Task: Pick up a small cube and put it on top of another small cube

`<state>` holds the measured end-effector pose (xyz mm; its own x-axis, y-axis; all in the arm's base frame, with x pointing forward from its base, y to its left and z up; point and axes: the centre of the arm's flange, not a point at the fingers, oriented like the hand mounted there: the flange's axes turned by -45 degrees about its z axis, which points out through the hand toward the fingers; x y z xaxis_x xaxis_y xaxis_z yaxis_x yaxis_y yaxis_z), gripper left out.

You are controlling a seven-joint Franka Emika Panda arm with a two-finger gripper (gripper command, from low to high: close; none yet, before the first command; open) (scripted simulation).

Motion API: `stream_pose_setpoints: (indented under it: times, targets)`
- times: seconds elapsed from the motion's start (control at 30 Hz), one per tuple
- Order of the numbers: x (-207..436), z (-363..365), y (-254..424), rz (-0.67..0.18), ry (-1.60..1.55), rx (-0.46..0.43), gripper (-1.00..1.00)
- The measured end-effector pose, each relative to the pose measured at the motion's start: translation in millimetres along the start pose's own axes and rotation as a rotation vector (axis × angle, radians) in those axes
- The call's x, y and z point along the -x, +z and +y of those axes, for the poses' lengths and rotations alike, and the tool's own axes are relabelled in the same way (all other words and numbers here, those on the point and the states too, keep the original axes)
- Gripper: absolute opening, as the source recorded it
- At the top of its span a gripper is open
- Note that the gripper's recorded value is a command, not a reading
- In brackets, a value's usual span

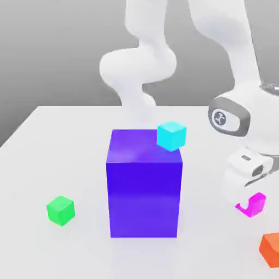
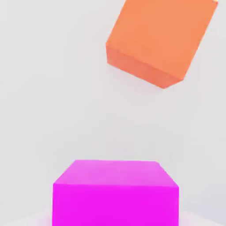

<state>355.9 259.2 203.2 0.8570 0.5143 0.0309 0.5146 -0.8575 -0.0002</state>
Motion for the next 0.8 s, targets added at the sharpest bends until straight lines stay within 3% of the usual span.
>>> stream_pose_setpoints:
  times: [0.2, 0.43, 0.67, 0.8]
  targets:
    - [12.6, 150.3, -35.7, 0.049, 0.231, 0.041, -1.0]
    - [86.6, 293.2, -72.2, 0.087, 0.471, 0.093, -1.0]
    - [214.6, 387.7, -91.3, 0.084, 0.702, 0.119, -1.0]
    - [269.0, 393.7, -74.0, 0.033, 0.773, 0.073, -1.0]
